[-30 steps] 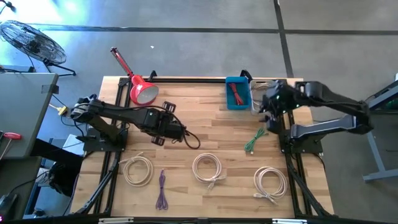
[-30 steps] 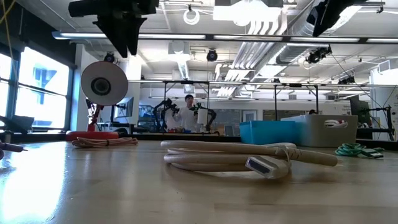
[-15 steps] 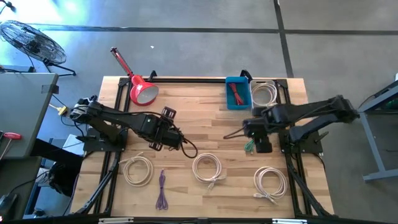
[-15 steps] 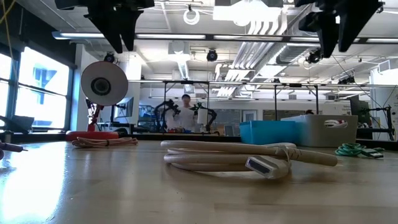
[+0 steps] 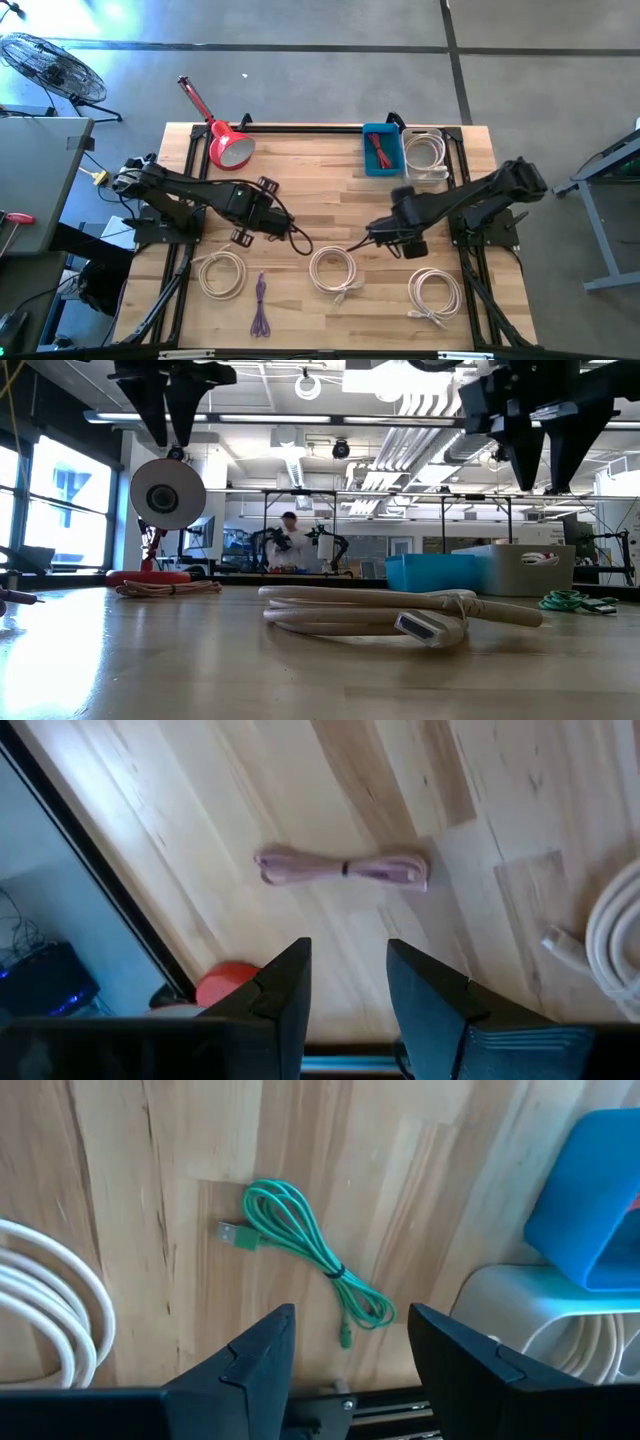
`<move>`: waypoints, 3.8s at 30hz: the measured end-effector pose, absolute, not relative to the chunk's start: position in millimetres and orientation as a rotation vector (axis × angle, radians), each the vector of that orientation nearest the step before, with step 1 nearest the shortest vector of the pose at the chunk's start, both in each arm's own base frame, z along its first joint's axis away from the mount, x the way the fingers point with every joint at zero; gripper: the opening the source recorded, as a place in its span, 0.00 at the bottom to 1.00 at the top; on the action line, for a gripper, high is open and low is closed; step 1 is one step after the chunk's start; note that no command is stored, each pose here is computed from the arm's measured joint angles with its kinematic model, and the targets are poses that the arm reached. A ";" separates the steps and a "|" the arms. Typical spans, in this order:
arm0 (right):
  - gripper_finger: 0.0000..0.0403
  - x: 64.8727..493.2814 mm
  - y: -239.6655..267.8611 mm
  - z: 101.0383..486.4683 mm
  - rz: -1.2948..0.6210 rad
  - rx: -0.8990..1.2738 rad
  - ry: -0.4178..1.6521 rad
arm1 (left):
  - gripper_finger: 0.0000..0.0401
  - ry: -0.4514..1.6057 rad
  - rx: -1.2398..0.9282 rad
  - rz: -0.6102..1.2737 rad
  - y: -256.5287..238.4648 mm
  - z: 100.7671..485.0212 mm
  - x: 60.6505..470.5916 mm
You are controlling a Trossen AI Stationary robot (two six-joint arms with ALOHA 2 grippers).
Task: Pick & Place USB Port
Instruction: Put the green charger cable into the blue bin, then put the white HDMI cable into the gray bin
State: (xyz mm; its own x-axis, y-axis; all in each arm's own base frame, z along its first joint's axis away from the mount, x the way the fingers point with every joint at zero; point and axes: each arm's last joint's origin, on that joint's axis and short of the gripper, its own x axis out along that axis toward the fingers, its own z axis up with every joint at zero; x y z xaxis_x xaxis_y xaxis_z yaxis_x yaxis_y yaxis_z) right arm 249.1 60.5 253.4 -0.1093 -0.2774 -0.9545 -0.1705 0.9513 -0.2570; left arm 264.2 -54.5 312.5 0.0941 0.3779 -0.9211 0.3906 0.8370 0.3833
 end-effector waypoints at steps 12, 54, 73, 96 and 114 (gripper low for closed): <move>0.47 239.9 59.1 213.1 -0.081 -0.360 1.753 | 0.32 1.498 0.679 -0.045 -72.3 312.6 258.4; 0.02 245.8 20.1 146.6 -0.278 -0.264 1.495 | 0.32 1.382 0.746 0.056 -86.6 314.2 260.6; 0.01 310.6 -32.3 325.7 -0.653 -0.263 1.085 | 0.32 1.350 0.955 0.393 -75.0 320.8 252.2; 0.00 248.0 -209.5 240.2 -0.724 0.523 0.910 | 0.32 1.431 0.740 0.263 -79.5 316.2 250.1; 0.33 245.5 -200.8 227.2 -0.755 0.437 1.009 | 0.32 1.424 0.748 0.275 -79.2 316.5 250.4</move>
State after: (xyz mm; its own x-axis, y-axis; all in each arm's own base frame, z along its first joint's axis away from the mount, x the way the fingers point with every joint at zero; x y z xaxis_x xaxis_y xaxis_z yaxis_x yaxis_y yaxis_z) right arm 245.5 -200.8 227.2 0.3168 -0.3604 -0.8774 0.7397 0.6729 -0.0093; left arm 250.4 -79.2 316.5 0.1622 0.5927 -0.7889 0.2558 0.7470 0.6137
